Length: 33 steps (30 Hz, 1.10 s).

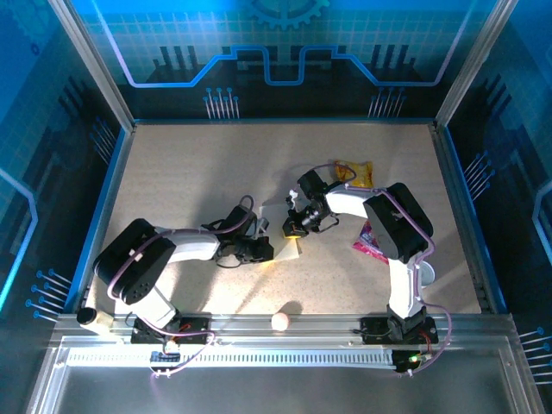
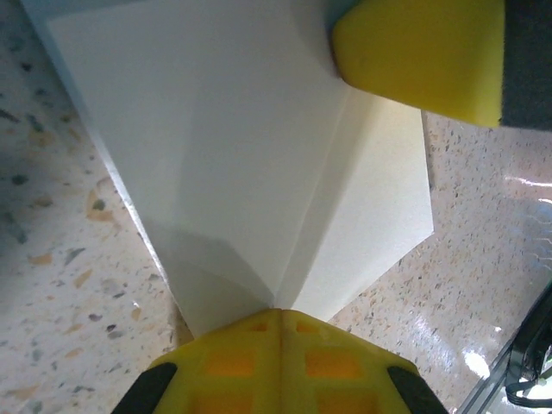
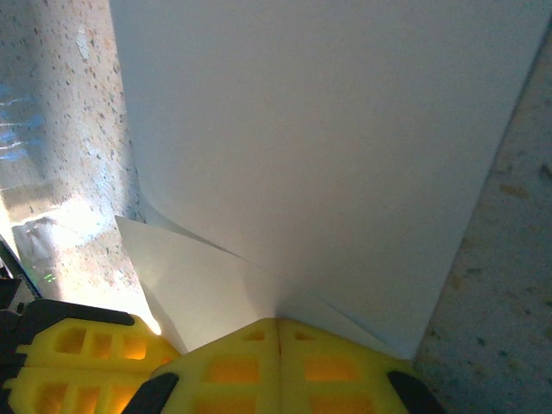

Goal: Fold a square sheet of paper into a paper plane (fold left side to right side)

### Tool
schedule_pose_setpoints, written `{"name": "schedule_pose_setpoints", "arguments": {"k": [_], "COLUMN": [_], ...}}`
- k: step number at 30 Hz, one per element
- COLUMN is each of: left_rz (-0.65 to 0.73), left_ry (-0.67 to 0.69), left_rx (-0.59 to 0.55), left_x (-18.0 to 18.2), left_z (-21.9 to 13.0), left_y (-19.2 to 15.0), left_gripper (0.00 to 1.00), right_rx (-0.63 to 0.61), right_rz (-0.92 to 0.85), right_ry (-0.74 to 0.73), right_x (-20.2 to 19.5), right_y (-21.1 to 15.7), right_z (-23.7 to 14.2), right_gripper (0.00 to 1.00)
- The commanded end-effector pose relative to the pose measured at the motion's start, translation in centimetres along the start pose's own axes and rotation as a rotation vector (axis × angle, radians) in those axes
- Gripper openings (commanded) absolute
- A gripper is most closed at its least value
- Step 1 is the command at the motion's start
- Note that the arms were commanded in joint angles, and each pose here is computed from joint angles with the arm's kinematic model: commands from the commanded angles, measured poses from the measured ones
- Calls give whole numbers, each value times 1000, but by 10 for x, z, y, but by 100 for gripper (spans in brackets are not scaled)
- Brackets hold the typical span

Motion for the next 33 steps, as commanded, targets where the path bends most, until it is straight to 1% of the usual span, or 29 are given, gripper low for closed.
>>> {"name": "schedule_pose_setpoints", "arguments": {"k": [1, 13, 18, 21, 28, 33], "left_rz": [-42, -29, 5, 27, 35, 33], "left_ry": [62, 53, 14, 0, -20, -16], "left_rx": [97, 75, 2, -21, 1, 12], "left_x": [14, 7, -14, -23, -29, -26], "left_z": [-1, -12, -30, -35, -12, 5], "left_y": [-24, -24, -6, 6, 31, 43], "left_gripper": [0, 0, 0, 0, 0, 0], "right_rx": [65, 65, 67, 66, 68, 68], "right_rz": [90, 86, 86, 86, 95, 102], "right_ry": [-224, -218, -216, -215, -217, -213], "right_x": [-44, -43, -42, -42, -43, -44], "right_y": [-12, -10, -9, -9, -9, -11], "right_z": [22, 22, 22, 23, 22, 24], "right_gripper": [0, 0, 0, 0, 0, 0]}}
Point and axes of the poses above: each hand's point on the last joint's axis, 136 mm out from that joint toward the fingers, its own z axis out along the fingers, its own x axis along the line the jaws close on, y = z × x, the point moved 10 cm from there along -z, back along the fingers, and after that the axes turned 5 degrees about z, right-handed, at the moved point
